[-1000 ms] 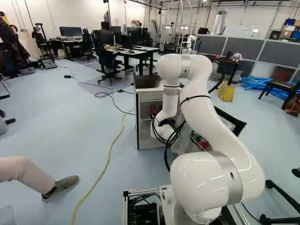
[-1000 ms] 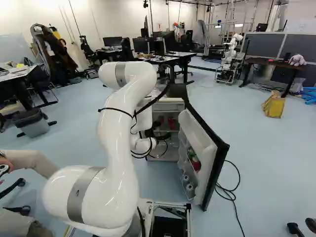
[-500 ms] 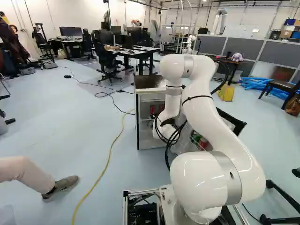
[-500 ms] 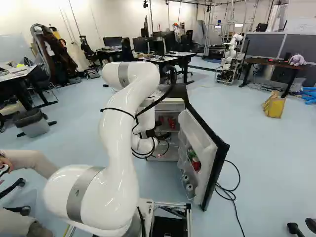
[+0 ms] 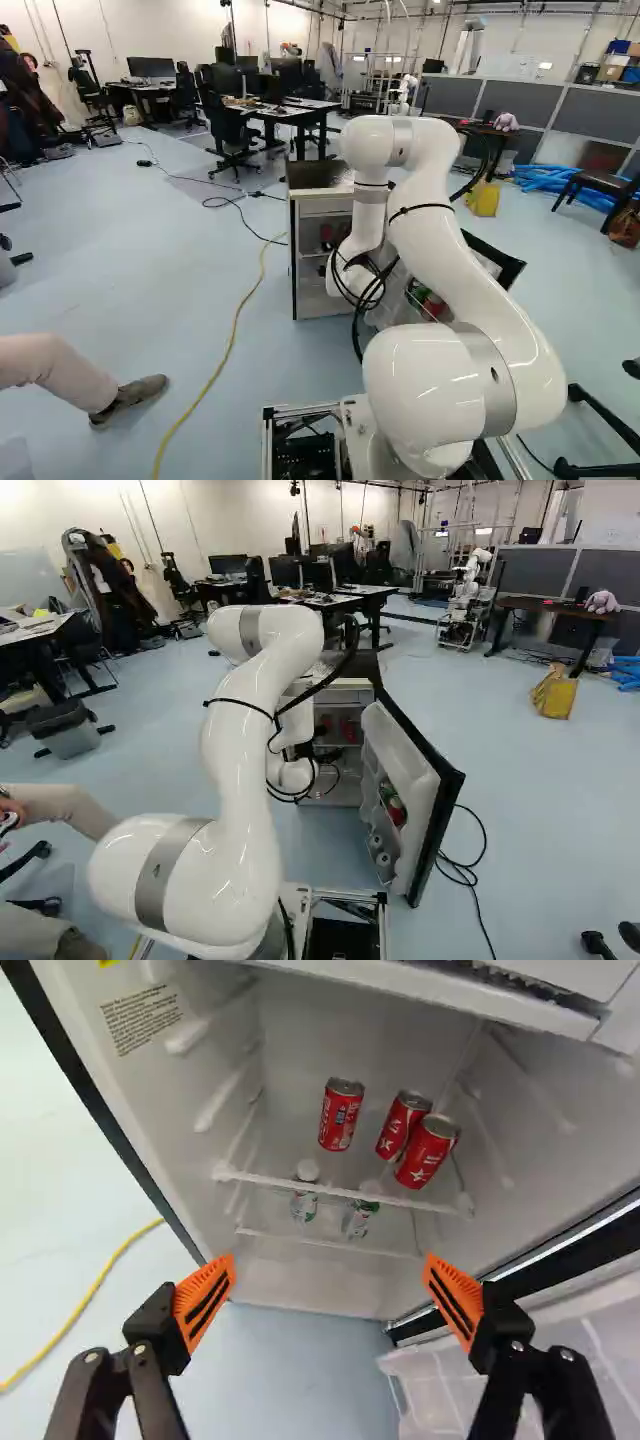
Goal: Grab a drink from the fridge
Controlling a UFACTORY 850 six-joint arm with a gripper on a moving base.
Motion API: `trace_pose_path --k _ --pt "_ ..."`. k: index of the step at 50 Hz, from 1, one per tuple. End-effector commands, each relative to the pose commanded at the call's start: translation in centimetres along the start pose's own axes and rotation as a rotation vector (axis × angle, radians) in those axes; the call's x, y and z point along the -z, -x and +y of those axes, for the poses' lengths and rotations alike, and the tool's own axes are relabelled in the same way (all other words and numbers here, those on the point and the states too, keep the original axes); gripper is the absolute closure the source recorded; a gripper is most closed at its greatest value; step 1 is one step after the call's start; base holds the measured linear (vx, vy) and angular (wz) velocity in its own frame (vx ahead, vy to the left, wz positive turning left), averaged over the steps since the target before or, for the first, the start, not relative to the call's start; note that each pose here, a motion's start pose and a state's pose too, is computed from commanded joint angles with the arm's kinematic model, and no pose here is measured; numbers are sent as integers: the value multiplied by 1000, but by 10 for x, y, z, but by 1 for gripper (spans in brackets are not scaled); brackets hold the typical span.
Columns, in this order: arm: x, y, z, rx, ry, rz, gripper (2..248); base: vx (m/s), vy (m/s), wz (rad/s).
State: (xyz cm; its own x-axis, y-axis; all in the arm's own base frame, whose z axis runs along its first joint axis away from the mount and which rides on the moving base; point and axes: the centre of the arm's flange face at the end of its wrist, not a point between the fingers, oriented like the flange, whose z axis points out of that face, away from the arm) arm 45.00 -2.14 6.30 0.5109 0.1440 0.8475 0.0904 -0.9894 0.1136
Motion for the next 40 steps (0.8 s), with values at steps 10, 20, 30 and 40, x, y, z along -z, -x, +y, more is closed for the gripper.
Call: trace_pose_path --k 10,20,30,40 --pt "0 0 -3 -98 -34 4 3 0 0 0" --pt "0 -1 -5 -176 -56 3 3 0 0 0" --pt "0 -1 -5 -190 -59 3 3 0 0 0" --pt "0 -1 -5 -191 -60 5 3 0 0 0"
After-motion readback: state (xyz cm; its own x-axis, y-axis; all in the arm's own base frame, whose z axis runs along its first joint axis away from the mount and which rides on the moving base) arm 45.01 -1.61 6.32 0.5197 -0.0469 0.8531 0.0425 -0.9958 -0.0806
